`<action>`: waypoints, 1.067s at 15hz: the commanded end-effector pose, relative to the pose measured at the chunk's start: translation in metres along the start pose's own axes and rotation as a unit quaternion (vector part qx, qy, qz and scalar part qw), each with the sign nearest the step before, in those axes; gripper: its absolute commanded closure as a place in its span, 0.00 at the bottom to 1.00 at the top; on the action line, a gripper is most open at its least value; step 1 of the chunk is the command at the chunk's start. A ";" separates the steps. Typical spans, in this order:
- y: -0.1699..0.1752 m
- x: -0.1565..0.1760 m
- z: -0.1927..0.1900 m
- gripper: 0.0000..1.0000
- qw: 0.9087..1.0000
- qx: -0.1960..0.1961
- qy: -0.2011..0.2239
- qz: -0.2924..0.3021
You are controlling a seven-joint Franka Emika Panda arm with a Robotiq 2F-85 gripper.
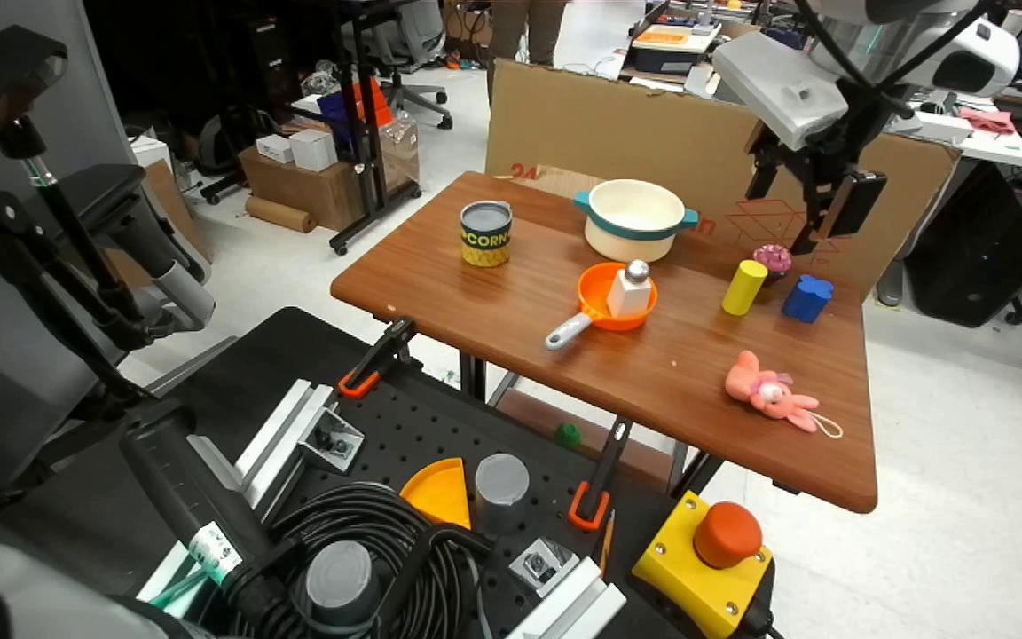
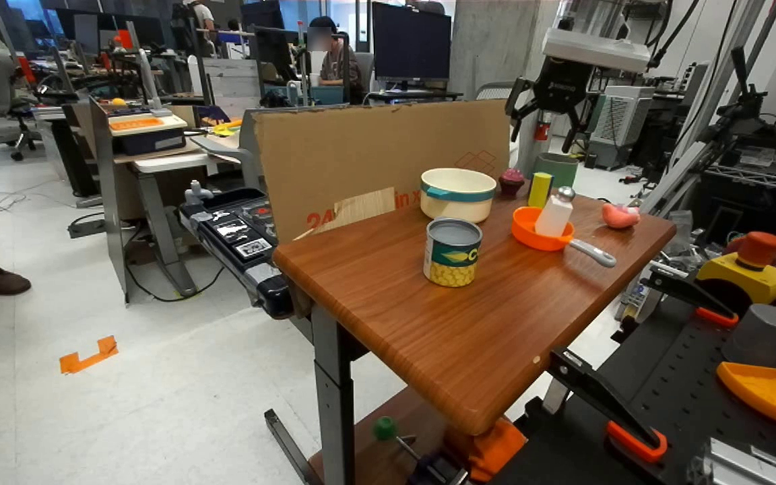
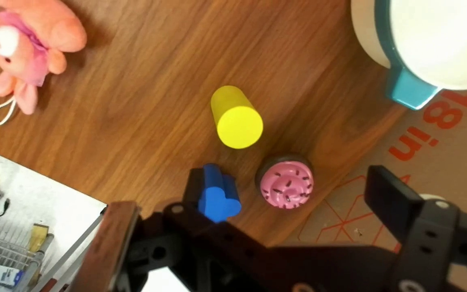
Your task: Put the yellow cylinder inside the pot
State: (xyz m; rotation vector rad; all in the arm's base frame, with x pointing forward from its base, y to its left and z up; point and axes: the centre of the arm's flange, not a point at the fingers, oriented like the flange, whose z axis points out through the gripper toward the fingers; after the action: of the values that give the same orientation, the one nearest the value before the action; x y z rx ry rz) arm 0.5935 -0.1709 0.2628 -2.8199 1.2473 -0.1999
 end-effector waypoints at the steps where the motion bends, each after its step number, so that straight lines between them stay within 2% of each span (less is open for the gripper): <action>1: -0.001 -0.006 0.004 0.00 1.000 -0.001 -0.014 0.010; 7: 0.009 -0.016 0.026 0.00 0.998 -0.035 -0.047 0.002; 16: 0.020 -0.015 0.032 0.00 0.994 -0.074 -0.076 -0.003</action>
State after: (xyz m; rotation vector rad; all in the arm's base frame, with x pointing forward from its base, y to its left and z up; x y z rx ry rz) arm 0.5712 -0.1703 0.2234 -2.8755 1.2501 0.0834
